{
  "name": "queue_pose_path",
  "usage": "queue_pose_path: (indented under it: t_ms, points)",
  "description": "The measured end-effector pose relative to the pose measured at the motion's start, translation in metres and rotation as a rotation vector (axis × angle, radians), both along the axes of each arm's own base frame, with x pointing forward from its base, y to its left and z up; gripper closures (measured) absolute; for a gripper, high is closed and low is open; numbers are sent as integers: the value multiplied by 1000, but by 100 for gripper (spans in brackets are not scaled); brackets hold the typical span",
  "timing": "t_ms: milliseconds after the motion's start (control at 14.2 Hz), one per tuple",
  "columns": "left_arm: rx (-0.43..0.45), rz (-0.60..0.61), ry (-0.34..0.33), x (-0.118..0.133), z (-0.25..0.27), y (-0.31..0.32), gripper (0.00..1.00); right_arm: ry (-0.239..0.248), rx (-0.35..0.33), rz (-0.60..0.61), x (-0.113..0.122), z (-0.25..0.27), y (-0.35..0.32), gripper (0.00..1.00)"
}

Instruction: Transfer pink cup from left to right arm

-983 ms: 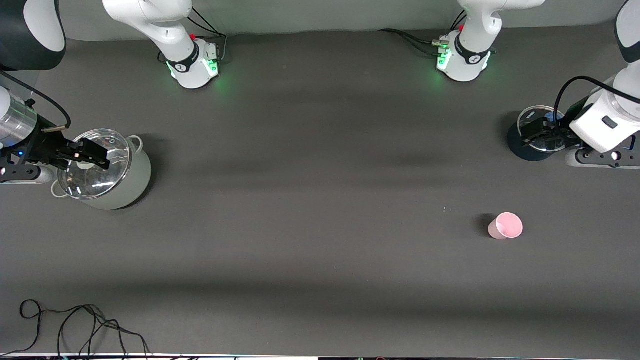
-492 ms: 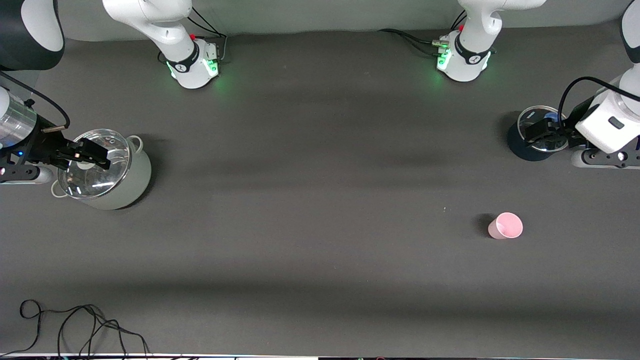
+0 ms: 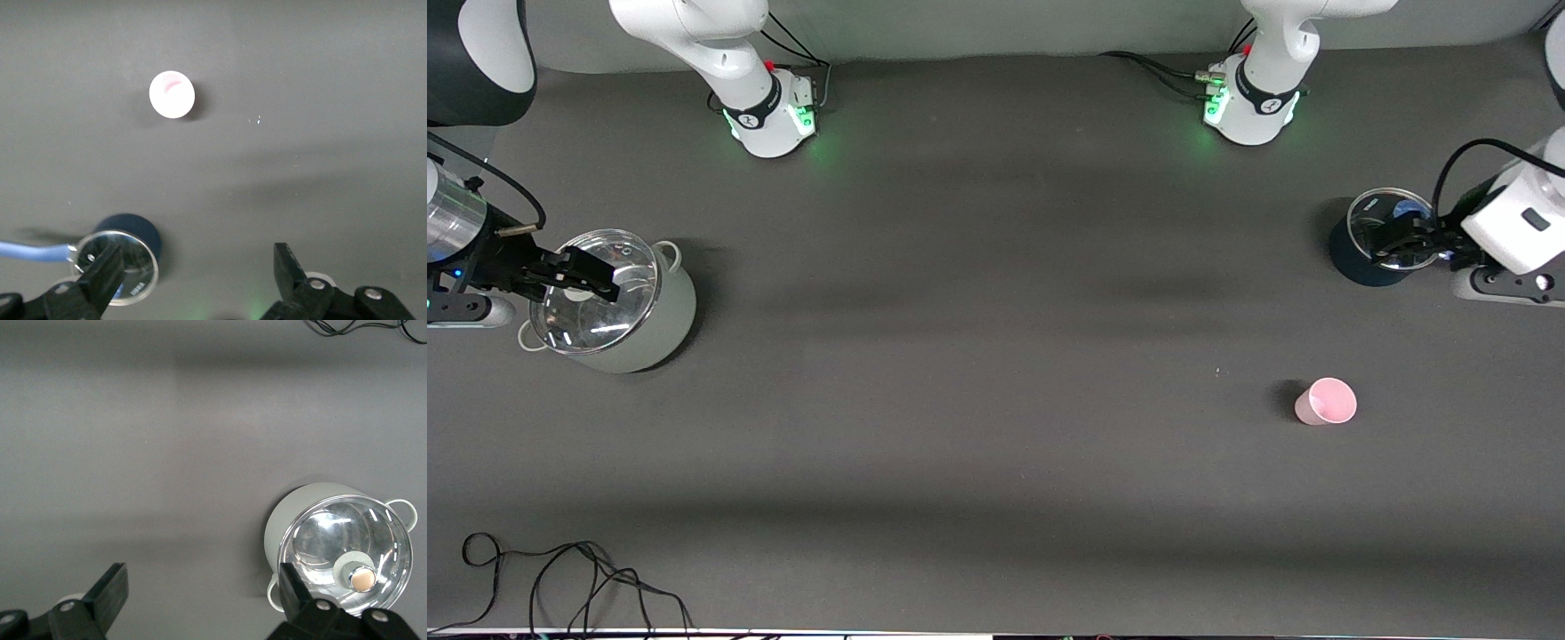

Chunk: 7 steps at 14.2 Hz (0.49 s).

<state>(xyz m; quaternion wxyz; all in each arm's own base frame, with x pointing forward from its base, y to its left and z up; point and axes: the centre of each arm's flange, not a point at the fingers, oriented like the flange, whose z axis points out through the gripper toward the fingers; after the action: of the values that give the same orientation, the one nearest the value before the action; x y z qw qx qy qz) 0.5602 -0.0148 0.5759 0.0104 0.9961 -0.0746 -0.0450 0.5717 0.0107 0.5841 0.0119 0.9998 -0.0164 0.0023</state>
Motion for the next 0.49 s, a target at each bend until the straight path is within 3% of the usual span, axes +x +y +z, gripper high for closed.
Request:
queue_pose_path:
  t_ms: [351,492]
  points:
    - [-32,-298,-43,30,1,45,0,0,0,-1,0,0,0,0]
    - [-100,-421,-74,39,-6,71,0,0,1,-1,0,0,0,0]
